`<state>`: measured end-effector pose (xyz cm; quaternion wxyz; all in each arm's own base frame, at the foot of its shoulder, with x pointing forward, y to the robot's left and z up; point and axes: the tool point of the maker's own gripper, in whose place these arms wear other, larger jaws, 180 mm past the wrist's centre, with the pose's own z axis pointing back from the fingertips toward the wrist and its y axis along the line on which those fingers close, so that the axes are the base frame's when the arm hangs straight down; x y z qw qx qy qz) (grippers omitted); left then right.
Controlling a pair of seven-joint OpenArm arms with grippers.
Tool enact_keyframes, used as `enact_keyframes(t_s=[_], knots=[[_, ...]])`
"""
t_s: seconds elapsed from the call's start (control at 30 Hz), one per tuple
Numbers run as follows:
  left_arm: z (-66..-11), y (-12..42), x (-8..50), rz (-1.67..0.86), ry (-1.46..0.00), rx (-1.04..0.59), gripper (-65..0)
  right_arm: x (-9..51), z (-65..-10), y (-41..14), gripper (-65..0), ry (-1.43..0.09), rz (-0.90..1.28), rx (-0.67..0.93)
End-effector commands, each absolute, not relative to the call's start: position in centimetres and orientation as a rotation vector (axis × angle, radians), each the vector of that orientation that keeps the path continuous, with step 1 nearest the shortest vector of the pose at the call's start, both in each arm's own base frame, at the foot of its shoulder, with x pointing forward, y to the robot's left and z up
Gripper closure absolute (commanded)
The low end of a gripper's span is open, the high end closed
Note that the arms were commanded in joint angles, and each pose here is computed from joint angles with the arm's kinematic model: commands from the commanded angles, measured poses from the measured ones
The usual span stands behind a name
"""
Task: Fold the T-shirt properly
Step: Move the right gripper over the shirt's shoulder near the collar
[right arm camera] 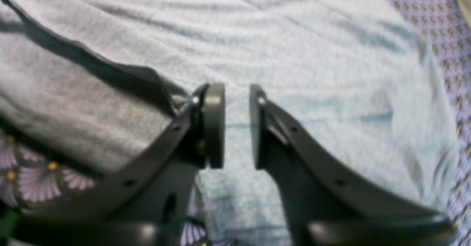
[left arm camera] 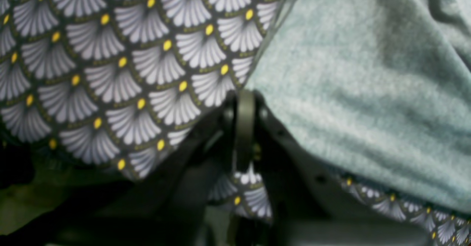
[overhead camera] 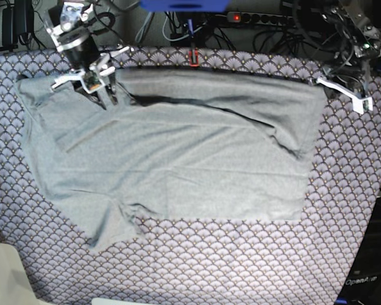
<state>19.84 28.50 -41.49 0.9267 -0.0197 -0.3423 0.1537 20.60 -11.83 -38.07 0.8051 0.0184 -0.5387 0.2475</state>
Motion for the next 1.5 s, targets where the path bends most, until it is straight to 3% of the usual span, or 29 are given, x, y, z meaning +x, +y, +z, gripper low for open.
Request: enact_keyframes(t_s=[0.0,0.13,0.4,1.47], knots=[[-40.4,29.0,20.4,0.306,-0.743,-0.028,0.0,20.9,-37.0,-11.1,-19.8,-1.199,0.541,0.050],[-40.6,29.0,20.1,0.306,-0.735,-0.026,0.0,20.8,-37.6,-10.2,-26.7,-1.171,0.603,0.047],[-40.7,28.8,20.2,0.309,-0.736,-0.032,0.0,21.3,-38.1,-9.4,-33.0,-1.145,0.672,0.031],[-40.2,28.7,21.2,0.311,-0.762,-0.037,0.0,23.2,-41.2,-8.8,-32.5,-1.115,0.626,0.095]])
